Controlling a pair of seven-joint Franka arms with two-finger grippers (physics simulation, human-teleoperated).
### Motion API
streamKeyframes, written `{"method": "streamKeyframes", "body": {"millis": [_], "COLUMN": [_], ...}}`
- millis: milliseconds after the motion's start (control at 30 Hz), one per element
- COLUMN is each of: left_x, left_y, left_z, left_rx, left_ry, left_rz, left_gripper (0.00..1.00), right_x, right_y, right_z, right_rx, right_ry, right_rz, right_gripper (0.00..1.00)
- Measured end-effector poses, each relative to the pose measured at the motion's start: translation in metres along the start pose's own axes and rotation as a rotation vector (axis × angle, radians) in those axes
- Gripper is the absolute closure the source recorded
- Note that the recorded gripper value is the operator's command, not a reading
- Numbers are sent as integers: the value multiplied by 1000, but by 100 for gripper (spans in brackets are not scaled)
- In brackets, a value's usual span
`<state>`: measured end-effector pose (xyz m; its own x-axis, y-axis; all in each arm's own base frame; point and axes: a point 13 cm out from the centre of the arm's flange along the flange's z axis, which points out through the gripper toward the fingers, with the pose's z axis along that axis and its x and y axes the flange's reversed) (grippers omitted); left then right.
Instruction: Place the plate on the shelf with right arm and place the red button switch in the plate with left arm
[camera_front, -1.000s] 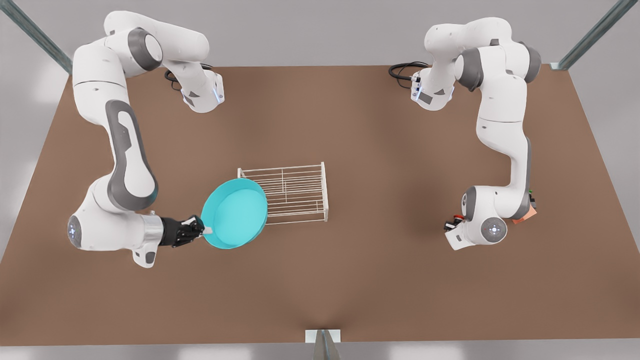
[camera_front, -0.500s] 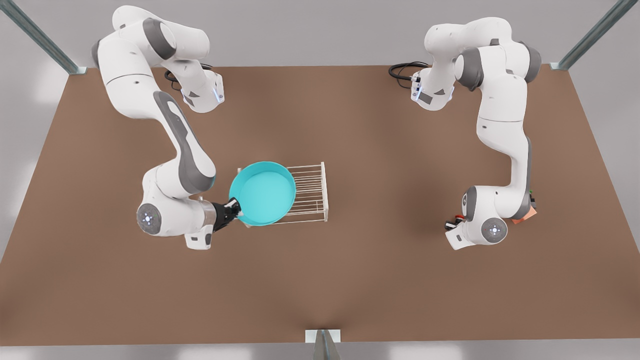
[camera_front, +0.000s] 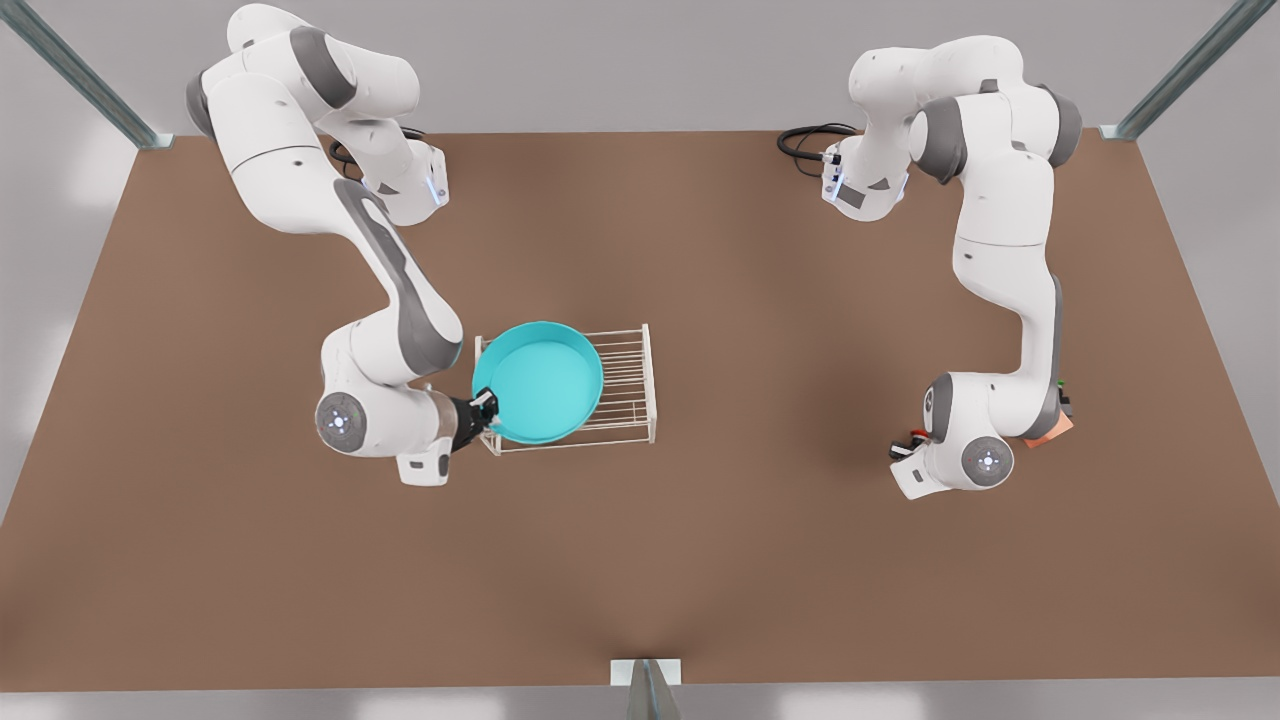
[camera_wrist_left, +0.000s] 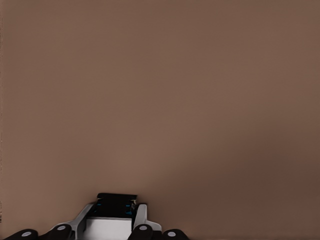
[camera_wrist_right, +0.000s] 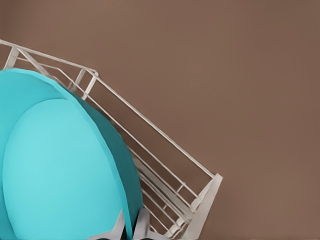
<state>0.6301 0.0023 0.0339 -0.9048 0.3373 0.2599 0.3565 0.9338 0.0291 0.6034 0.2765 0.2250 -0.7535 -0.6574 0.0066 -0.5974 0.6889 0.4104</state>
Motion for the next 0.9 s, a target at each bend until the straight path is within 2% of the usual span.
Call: {"method": "streamKeyframes", "body": {"millis": [267,667,700,900], "left_x": [0,2,2,-15], "left_y": [-2,-92,-99,-204], "left_z": [-22,-125,-135,-196], "left_rx": [-8,-15,-8,50], "left_ry": [-11,-11,-20,-75], "left_rz": [-20,-82,-97,-112], "left_gripper": [61,61,61,61], "right_x": [4,23,22,19], "right_y": [11,28,28,26], "right_z": [-6,18,19,14], "right_rx": [3,-13,-14,-10], "right_ry": [4,56,57,47], "right_rz": [-7,-10,-9,-7], "right_gripper": [79,79,0,0]}}
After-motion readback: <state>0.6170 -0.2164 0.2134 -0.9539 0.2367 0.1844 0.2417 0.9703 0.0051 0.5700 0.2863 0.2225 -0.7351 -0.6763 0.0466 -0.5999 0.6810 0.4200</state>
